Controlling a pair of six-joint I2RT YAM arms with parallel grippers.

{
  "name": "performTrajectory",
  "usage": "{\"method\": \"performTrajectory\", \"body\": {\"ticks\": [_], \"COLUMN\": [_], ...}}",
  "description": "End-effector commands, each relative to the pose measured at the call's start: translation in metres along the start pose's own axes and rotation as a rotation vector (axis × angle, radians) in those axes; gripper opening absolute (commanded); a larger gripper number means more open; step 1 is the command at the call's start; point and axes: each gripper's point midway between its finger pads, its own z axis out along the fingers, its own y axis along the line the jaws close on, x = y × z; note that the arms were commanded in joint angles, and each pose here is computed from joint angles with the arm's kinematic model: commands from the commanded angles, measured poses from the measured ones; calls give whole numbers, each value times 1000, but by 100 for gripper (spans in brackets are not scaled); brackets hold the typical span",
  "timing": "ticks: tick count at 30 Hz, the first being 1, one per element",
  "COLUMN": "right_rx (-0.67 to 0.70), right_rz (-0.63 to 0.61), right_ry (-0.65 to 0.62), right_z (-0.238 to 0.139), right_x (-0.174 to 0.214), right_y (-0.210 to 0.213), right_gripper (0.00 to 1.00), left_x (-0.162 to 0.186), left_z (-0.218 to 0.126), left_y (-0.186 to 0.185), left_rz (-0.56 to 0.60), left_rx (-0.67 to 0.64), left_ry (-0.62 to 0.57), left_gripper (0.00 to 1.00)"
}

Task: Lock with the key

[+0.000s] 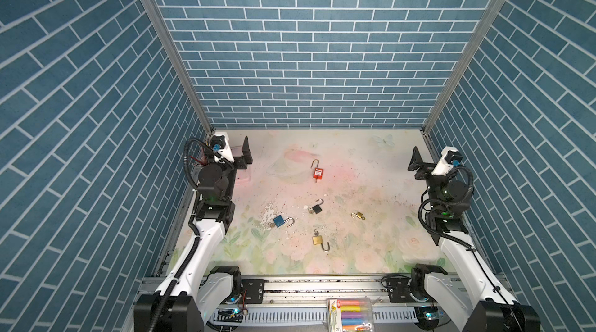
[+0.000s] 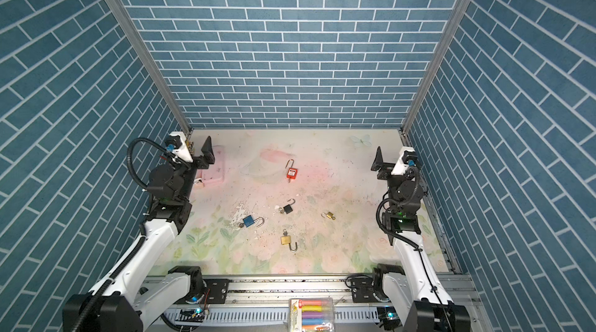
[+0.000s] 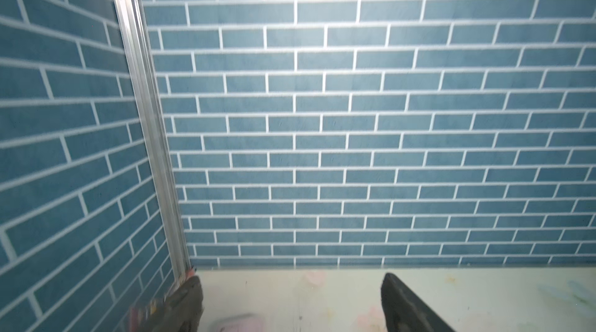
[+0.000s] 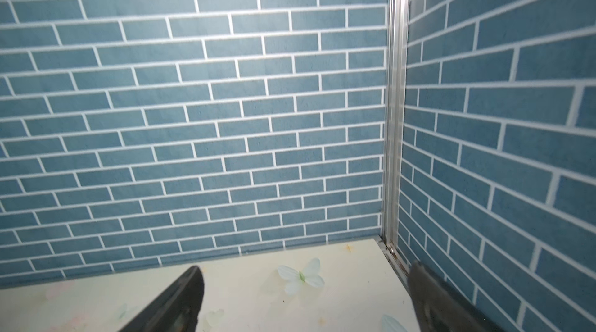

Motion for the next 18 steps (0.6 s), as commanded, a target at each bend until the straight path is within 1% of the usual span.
{"method": "performTrajectory", "body": {"ticks": [1,2,4,5,6,7,8,9,10,11,12,15,17,18], "right_rx": [-101,-139,-202,-219,-208,-179,-150,-111,-59,4,27,14,76,83], "right_rz": [37,36,33,43,70,116,157,206,266,334,372,451,590,628], "right_ry": [-40,-52,-61,-60,-51,-32,-14,13,42,74,88,51,8,-38], "right_z": [-1,0,1,4,8,14,19,24,28,30,29,21,7,0], "right_x": [-34,-45,-61,-67,-72,-77,-80,-81,-83,-83,-83,-89,-84,-87], "right_y": [19,26,38,41,40,35,31,25,17,8,5,5,-9,-14], "right_gripper": [99,99,98,99,99,99,99,98,99,99,98,99,98,98], "left_x": [-32,-44,-66,-76,-82,-86,-94,-93,-98,-103,-107,-119,-117,-117], "left_z": [3,6,9,9,9,9,8,6,2,-4,-9,-27,-38,-39], "left_y": [2,4,-3,-6,-3,-1,-3,-10,-22,-28,-29,-14,2,4], "left_rz": [-70,-82,-101,-132,-185,-239,-268,-265,-235,-229,-253,-422,-578,-597], "left_rx": [-17,-25,11,21,2,-8,1,38,106,146,155,108,59,66], "left_ry": [-25,-33,-53,-56,-52,-37,-22,23,36,22,2,-112,-169,-171], "left_gripper": [87,87,87,87,87,87,87,87,87,87,87,87,87,87]}}
